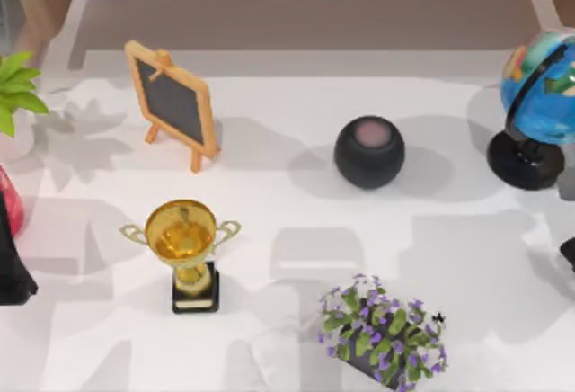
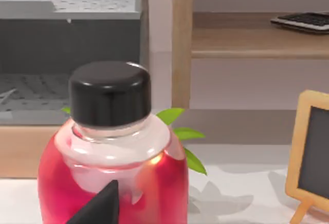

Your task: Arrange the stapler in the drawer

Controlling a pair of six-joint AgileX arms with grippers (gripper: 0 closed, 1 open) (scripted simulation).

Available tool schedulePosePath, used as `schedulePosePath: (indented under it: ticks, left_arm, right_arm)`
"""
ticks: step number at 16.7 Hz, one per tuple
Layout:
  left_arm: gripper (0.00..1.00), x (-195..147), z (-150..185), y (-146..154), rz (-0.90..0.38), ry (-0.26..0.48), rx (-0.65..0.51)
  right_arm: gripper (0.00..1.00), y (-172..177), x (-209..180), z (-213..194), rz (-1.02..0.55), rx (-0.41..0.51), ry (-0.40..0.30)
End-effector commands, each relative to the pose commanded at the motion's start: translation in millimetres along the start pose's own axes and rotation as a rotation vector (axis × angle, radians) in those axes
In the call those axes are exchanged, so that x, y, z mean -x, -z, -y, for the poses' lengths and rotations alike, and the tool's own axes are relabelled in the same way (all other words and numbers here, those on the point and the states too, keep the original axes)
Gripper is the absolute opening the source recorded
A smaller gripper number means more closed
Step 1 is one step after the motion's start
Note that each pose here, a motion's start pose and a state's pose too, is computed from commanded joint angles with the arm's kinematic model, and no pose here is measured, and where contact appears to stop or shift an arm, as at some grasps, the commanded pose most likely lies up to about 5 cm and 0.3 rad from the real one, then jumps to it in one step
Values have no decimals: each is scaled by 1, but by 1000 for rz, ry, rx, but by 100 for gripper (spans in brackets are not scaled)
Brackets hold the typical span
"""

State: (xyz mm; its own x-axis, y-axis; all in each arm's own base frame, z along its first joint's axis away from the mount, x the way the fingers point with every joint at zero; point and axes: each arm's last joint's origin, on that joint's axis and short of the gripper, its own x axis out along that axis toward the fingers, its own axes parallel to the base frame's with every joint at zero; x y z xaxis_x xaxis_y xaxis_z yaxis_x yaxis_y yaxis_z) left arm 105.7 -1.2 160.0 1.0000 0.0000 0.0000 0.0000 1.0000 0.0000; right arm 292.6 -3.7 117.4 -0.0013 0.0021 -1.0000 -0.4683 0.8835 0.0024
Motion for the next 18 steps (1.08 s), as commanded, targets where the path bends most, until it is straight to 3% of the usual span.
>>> schedulePosePath:
  ticks: [9, 18]
  left_arm:
    - [100, 0, 0, 0, 0, 0, 0]
    - [100, 0, 0, 0, 0, 0, 0]
  right_arm:
    - [2, 0, 0, 0, 0, 0, 0]
    - [0, 0, 1, 0, 1, -1, 1]
